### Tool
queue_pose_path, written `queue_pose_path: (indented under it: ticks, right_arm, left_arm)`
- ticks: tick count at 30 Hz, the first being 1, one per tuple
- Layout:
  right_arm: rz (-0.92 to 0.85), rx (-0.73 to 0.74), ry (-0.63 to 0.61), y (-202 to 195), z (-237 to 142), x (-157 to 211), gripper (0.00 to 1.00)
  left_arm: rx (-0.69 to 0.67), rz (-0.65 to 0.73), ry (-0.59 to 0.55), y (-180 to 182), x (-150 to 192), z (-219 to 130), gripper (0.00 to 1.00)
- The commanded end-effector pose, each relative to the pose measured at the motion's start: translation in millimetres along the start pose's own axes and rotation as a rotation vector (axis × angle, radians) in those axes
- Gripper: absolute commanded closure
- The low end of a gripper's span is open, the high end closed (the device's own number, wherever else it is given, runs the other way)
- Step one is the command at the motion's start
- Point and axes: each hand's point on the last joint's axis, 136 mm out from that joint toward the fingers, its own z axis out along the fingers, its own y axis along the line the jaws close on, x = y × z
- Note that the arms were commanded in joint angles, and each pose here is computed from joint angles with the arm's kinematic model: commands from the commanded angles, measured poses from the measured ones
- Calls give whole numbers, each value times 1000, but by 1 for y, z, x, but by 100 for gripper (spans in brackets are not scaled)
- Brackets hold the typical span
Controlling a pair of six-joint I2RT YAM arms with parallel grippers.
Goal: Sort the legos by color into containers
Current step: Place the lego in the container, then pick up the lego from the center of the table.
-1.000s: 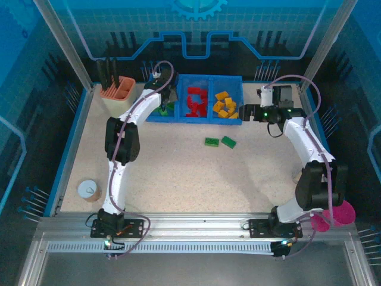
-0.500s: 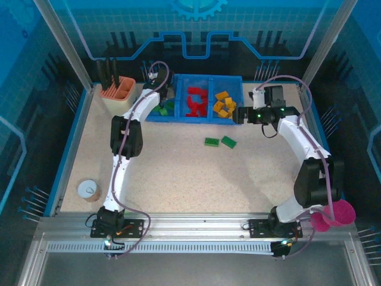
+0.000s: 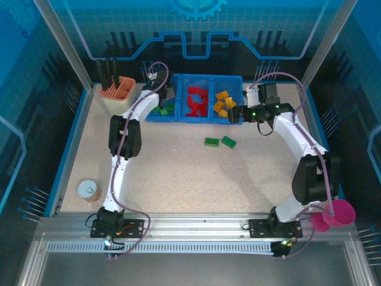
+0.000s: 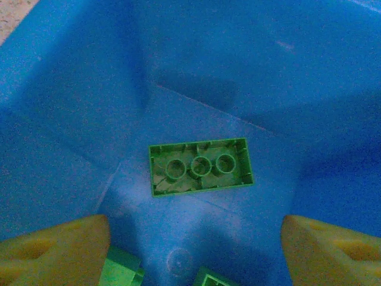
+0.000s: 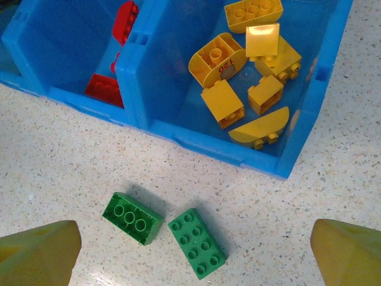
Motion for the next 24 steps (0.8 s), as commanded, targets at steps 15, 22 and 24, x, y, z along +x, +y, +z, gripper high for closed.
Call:
queue_pose_path:
  ticks: [15,22,24]
  right_arm:
    - [-39,-9,-37,9,-5,-12,0]
    - [-9,55,-78,-6,-50,-5,0]
    - [22,40,-93,-5,-61,3,0]
  left_arm:
    - [528,315,-131,-56,-46,-202,25]
    - [717,1026,67,-79,69,-247,22]
    - [786,1115,67,-85,91,-254,21]
